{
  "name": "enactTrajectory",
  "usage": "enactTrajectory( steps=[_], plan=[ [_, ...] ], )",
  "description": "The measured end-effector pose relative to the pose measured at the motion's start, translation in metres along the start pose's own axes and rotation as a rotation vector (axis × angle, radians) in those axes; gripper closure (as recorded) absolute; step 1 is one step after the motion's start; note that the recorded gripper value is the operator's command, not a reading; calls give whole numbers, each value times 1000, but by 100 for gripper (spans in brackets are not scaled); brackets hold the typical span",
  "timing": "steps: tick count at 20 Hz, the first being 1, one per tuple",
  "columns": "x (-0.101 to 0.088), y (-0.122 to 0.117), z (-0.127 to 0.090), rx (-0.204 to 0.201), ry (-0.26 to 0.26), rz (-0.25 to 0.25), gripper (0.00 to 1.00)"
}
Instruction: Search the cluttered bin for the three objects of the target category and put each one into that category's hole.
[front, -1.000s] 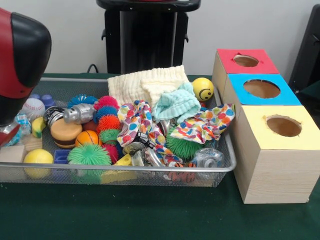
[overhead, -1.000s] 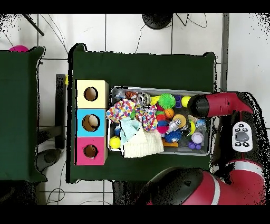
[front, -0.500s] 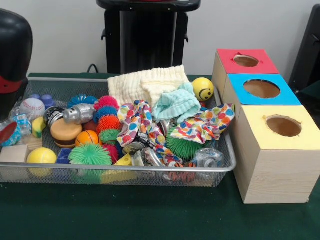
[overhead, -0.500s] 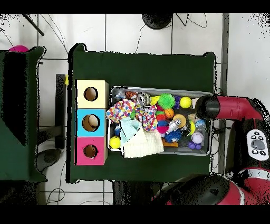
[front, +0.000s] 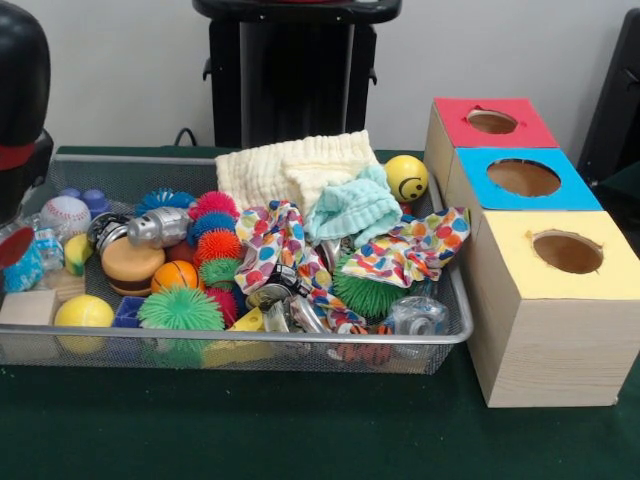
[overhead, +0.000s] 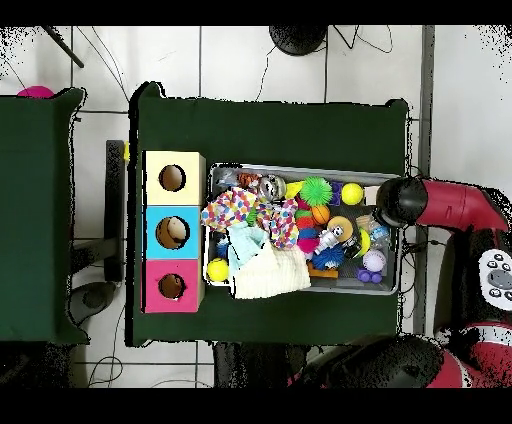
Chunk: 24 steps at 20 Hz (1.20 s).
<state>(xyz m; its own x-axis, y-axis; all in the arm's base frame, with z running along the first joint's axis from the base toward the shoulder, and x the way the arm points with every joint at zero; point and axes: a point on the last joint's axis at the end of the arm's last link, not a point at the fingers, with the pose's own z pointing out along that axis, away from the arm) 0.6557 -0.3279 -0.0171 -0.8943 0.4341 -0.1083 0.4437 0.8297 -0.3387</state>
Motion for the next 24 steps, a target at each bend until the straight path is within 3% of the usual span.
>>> enactTrajectory(
  steps=[3, 7, 10, 16, 24],
  plan=[
    [2, 2, -4, 20, 1, -17, 0],
    [5, 12, -16, 70, -18, -74, 0],
    [10, 42, -42, 105, -43, -143, 0],
    [21, 92, -99, 147, -48, -223, 0],
    [23, 98, -159, 219, -24, -231, 0]
  ],
)
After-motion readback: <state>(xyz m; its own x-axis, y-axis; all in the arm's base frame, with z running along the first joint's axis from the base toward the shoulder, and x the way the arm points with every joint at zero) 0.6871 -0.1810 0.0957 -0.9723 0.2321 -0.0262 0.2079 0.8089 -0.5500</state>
